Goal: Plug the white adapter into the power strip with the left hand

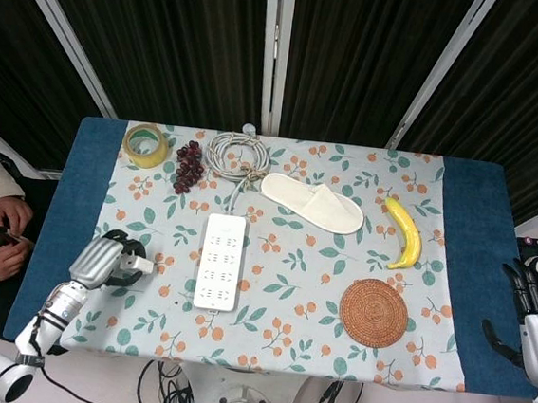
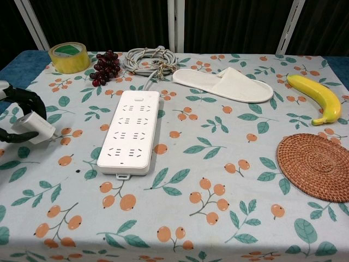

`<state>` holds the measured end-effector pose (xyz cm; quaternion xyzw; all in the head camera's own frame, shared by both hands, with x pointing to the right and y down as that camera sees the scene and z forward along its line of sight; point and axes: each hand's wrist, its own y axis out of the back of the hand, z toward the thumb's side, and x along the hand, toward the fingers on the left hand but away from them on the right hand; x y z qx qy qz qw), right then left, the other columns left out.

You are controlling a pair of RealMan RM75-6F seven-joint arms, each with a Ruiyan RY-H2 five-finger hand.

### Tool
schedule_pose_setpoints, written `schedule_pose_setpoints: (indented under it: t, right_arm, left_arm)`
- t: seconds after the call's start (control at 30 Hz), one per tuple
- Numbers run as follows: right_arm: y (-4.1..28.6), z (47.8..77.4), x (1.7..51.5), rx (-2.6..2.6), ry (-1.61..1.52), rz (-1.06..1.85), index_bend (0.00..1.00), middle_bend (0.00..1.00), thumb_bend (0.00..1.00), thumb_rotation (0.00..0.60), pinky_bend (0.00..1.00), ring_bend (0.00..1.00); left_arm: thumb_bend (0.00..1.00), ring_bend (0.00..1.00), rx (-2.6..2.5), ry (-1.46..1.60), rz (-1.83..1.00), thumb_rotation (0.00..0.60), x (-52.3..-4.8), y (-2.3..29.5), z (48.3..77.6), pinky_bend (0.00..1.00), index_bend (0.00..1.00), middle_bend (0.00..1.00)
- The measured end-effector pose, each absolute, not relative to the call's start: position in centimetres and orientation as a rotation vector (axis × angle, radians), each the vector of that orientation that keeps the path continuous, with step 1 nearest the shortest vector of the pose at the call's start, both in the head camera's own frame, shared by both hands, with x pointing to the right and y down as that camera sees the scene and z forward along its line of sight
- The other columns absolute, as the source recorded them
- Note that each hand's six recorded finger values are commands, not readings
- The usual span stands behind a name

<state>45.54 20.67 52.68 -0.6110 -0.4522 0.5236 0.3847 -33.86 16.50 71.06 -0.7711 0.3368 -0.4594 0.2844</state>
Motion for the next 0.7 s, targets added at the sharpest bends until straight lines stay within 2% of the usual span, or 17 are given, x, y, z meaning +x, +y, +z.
schedule_pose_setpoints:
  t: [0.1,0.3,0.47,0.7]
  right_arm:
    - [20.6,52.8,45.5,-1.56,-1.153,1.33,0.0,0.0,0.22,0.6,0.0,0.0]
    - [20.4,53.2,45.7,-1.568,-1.153,1.333,0.0,0.0,0.22,0.6,0.0,0.0]
    - [20.3,53.3,46.2,-1.567,-1.16,1.338,0.0,0.0,0.22,0.6,0.0,0.0]
    - [20.3,53.4,46.9,-1.565,-1.169,1.348,0.0,0.0,0.22,0.6,0.0,0.0]
  left_arm:
    - [0.34,0.57,-2.06,0.88,-1.198,0.6,-33.2,16.1,70.2,0.49,0.68,0.75]
    - [0.41,0.65,-2.059,0.797,-1.131,0.6,-30.1,15.5,68.0,0.54,0.71,0.81]
    - [0.43,0.68,-2.092,0.721,-1.094,0.6,-26.2,15.3,66.4,0.55,0.73,0.83]
    - [0.43,0.7,-2.1,0.624,-1.109,0.6,-22.6,15.1,66.0,0.56,0.74,0.85]
